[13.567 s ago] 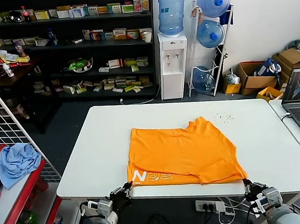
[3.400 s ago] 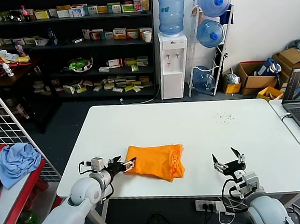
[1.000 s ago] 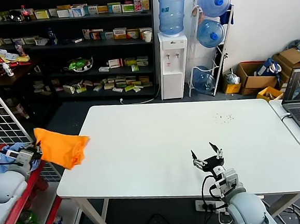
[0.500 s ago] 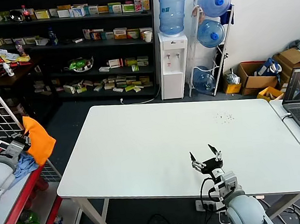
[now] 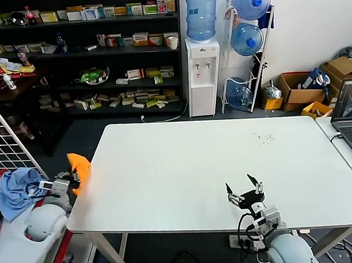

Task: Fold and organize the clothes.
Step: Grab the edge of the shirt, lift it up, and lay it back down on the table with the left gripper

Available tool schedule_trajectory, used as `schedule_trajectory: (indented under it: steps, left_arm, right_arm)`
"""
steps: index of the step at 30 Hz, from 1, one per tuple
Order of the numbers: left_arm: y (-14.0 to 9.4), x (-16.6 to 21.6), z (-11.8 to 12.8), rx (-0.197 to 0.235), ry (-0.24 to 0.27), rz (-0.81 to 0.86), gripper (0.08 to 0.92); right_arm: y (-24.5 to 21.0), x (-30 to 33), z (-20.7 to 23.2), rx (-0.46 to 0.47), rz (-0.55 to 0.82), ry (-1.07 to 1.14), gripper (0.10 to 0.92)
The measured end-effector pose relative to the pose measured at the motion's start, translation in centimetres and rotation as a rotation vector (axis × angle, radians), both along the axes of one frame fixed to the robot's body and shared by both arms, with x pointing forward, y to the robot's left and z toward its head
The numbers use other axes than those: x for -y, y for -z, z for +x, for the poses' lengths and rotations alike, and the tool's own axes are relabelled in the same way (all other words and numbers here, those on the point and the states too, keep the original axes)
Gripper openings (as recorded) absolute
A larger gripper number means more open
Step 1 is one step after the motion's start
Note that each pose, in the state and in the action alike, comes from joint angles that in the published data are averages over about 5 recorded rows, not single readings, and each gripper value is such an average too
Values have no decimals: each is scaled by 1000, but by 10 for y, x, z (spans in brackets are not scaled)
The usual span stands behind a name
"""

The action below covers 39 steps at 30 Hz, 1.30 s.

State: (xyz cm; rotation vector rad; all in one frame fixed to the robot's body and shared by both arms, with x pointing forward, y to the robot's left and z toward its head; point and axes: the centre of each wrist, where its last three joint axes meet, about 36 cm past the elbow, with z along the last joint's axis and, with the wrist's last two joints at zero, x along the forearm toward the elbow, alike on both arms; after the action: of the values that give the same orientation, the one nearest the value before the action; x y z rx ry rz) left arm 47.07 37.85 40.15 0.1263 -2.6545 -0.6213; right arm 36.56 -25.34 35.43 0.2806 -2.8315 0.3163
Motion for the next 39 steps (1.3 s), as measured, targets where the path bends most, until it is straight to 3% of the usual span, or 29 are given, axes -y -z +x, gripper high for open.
schedule_trajectory:
  steps: [13,25,39]
  left_arm:
    - [29,127,-23,13,39,-265,151]
    - [49,245,-35,15,108,-446,151]
    - [46,373,-58,16,218,-653,151]
  right_arm:
    - [1,13,3,-9,-27,27,823]
    - [7,34,1,-11,-47,55,823]
    - [8,56,6,-2,-53,106,823]
